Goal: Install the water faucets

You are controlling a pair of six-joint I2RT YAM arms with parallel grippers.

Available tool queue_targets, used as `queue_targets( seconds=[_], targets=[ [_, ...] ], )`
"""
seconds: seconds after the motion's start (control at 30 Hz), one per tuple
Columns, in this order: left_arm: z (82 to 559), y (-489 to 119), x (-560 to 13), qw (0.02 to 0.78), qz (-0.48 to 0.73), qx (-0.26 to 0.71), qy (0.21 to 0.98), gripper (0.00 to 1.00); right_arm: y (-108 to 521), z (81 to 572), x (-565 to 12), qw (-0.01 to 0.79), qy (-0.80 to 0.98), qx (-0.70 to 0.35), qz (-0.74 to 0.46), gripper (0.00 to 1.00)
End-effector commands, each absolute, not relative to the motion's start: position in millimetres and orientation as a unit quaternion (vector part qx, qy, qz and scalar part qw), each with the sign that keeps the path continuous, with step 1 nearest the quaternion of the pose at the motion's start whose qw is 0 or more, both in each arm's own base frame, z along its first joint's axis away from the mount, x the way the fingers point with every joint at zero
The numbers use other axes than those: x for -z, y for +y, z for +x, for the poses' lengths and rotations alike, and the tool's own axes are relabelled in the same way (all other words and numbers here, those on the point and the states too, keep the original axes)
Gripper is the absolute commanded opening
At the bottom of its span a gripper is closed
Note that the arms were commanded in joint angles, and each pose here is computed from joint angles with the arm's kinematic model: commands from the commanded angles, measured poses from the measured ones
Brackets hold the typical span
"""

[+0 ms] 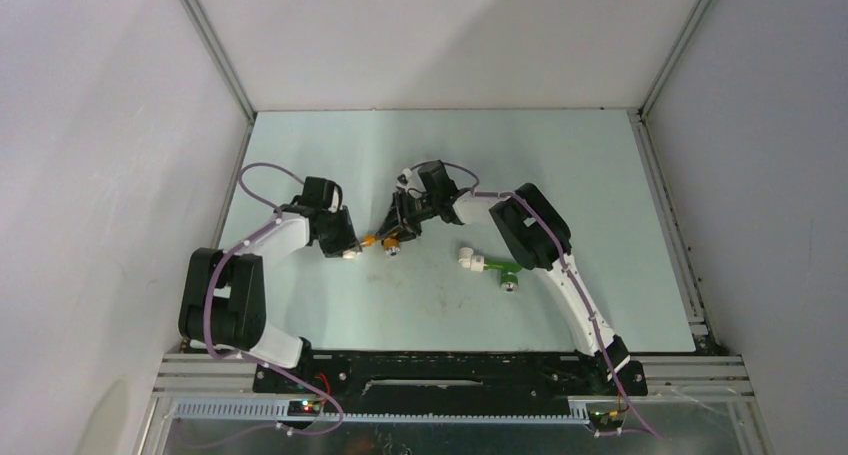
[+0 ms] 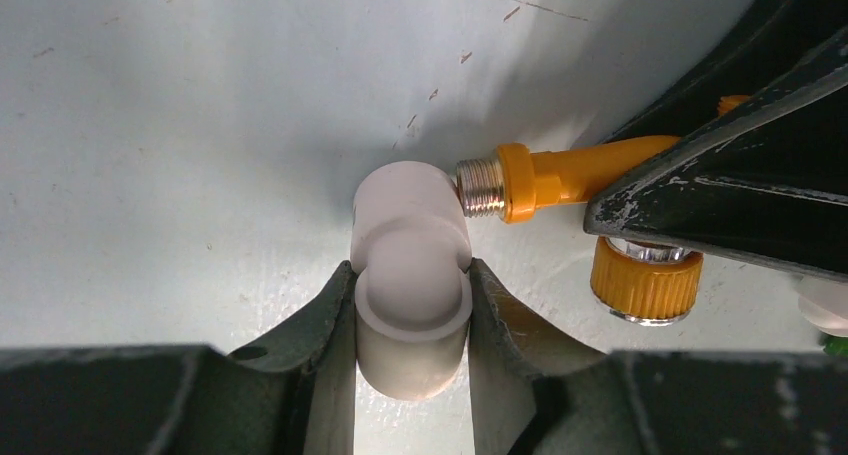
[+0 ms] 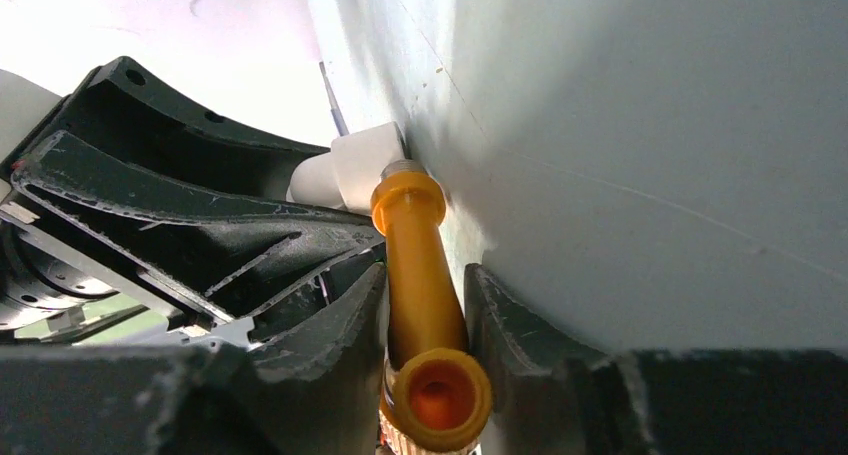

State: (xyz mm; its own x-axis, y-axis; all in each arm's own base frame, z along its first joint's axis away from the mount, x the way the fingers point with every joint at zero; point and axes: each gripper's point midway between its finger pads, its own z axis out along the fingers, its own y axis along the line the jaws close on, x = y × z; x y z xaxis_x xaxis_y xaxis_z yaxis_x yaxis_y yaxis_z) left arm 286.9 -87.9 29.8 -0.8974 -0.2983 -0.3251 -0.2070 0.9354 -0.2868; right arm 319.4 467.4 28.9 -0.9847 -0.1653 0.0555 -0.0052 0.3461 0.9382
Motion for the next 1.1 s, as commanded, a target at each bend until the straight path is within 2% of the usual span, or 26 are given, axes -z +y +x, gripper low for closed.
queue_targets(
  seconds=[0.0, 0.07, 0.1, 0.37, 0.47, 0.57, 0.7, 0.97, 1.07],
  targets=[
    [270.5, -87.1, -7.0, 0.15, -0.117, 0.119, 0.974, 0.0, 470.3, 313.9, -38.4, 0.055, -0.807, 0.582, 0.084, 0.25],
    [272.5, -89.9, -12.6, 0.158, -0.113, 0.128, 0.972, 0.0, 468.9, 314.1, -41.7, 0.048, -0.806, 0.583, 0.088, 0.05],
    [273.8, -91.2, -17.3, 0.164, -0.11, 0.134, 0.971, 0.0, 468.7, 313.3, -45.2, 0.044, -0.805, 0.585, 0.094, 0.0],
    [282.3, -98.5, -100.4, 0.265, -0.073, 0.177, 0.945, 0.0, 422.9, 307.3, -109.2, -0.044, -0.808, 0.563, 0.17, 0.0],
    [278.3, -111.8, -147.9, 0.315, -0.053, 0.228, 0.92, 0.0, 391.0, 293.6, -154.1, -0.097, -0.803, 0.551, 0.205, 0.0],
    [261.9, -144.0, -200.9, 0.356, -0.003, 0.34, 0.87, 0.0, 361.2, 269.9, -182.1, -0.134, -0.798, 0.532, 0.249, 0.0],
    [231.6, -172.2, -247.5, 0.372, 0.028, 0.456, 0.808, 0.0, 329.4, 235.2, -220.3, -0.163, -0.781, 0.531, 0.285, 0.0],
    [179.7, -194.4, -290.6, 0.39, 0.072, 0.574, 0.716, 0.0, 283.3, 165.3, -304.6, -0.24, -0.711, 0.562, 0.349, 0.0],
    [164.5, -206.6, -308.3, 0.396, 0.096, 0.607, 0.682, 0.0, 269.6, 155.3, -323.8, -0.277, -0.704, 0.554, 0.348, 0.0]
  ],
)
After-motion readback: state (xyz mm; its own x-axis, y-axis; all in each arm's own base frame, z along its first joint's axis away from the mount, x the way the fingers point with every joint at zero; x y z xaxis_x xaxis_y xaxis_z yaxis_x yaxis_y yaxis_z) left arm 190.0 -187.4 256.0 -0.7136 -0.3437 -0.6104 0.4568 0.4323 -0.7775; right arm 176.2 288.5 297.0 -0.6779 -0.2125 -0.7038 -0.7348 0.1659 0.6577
